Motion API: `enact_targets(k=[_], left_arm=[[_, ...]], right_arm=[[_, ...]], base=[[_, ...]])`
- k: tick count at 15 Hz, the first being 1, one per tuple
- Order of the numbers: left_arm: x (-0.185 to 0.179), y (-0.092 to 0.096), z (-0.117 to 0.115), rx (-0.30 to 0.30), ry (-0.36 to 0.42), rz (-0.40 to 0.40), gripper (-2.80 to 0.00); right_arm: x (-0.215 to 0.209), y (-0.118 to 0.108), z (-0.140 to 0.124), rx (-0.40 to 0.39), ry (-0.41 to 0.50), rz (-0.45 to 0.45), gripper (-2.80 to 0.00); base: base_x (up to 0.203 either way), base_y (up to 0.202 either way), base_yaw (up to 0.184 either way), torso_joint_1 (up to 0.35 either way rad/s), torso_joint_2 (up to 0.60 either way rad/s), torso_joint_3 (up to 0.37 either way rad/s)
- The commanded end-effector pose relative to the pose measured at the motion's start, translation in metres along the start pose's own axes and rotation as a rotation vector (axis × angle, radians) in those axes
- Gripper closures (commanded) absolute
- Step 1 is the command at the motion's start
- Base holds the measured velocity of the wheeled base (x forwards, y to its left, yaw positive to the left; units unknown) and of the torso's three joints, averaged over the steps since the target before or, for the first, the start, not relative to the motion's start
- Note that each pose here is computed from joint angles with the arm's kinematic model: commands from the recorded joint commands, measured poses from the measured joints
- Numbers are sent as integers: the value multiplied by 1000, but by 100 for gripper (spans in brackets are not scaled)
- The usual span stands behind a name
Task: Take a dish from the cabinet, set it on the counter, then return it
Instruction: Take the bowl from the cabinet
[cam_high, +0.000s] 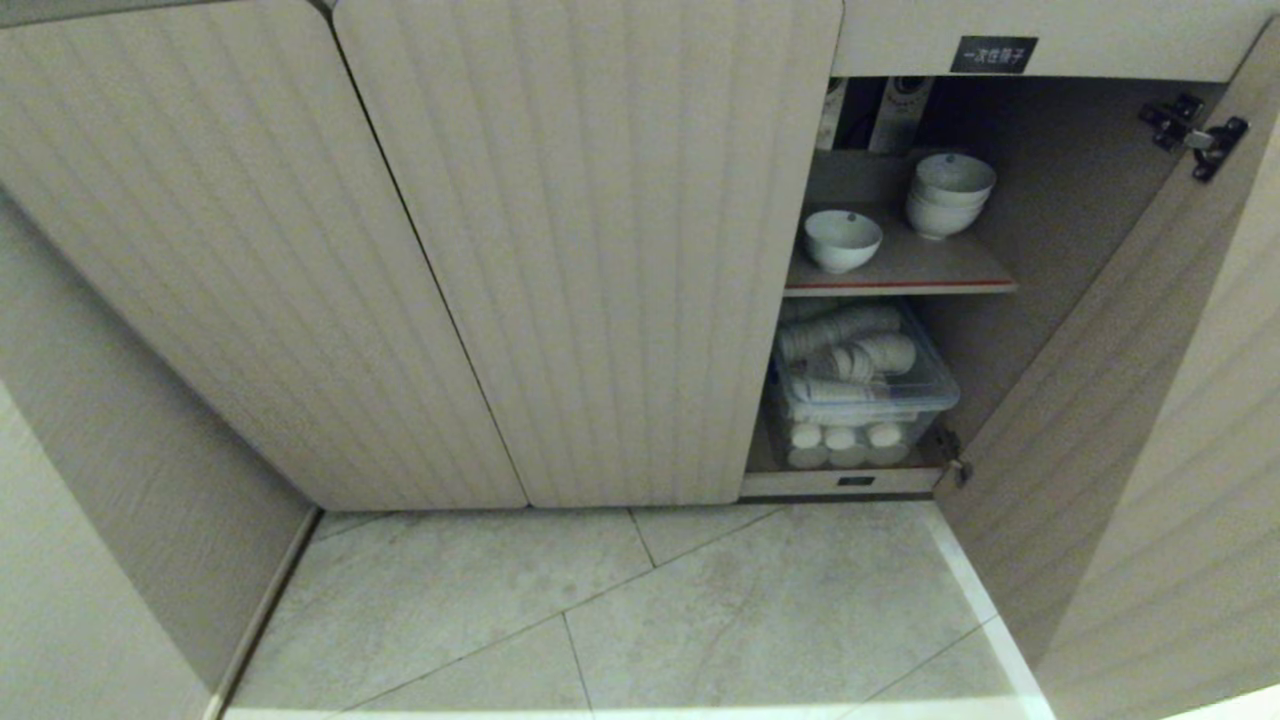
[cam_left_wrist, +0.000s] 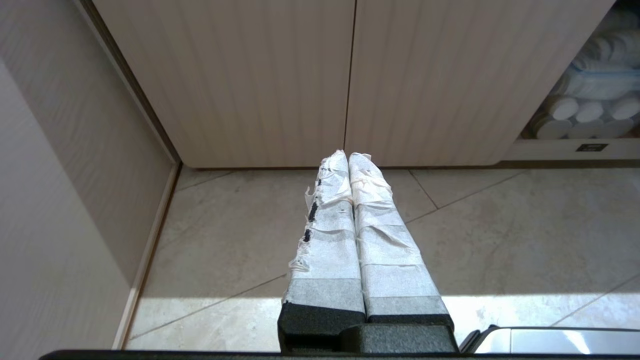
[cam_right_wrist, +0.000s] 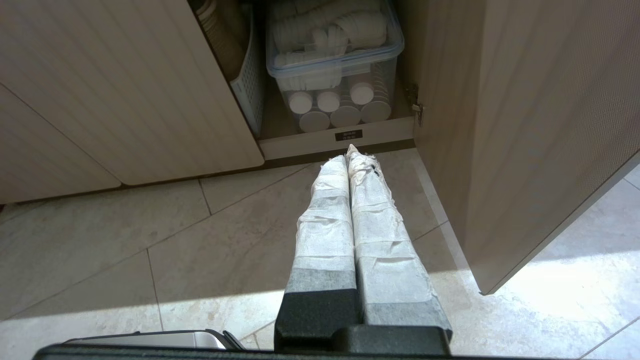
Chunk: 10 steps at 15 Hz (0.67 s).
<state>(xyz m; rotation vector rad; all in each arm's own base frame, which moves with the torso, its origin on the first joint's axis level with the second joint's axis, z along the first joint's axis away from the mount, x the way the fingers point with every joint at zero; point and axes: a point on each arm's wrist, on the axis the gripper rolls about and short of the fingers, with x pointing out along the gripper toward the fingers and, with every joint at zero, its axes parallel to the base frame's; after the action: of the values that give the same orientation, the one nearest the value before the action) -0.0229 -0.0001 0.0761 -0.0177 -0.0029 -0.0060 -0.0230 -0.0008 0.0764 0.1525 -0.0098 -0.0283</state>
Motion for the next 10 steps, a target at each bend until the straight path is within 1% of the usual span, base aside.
enact_targets(k=[1, 10], left_arm=[[0, 0, 0, -1, 0, -1, 0], [0, 0, 0, 1, 0, 0, 0]], right_arm=[[0, 0, 0, 1, 1, 0, 0], [0, 0, 0, 1, 1, 0, 0]], base=[[0, 0, 0, 0, 0, 0], [0, 0, 0, 0, 0, 0]])
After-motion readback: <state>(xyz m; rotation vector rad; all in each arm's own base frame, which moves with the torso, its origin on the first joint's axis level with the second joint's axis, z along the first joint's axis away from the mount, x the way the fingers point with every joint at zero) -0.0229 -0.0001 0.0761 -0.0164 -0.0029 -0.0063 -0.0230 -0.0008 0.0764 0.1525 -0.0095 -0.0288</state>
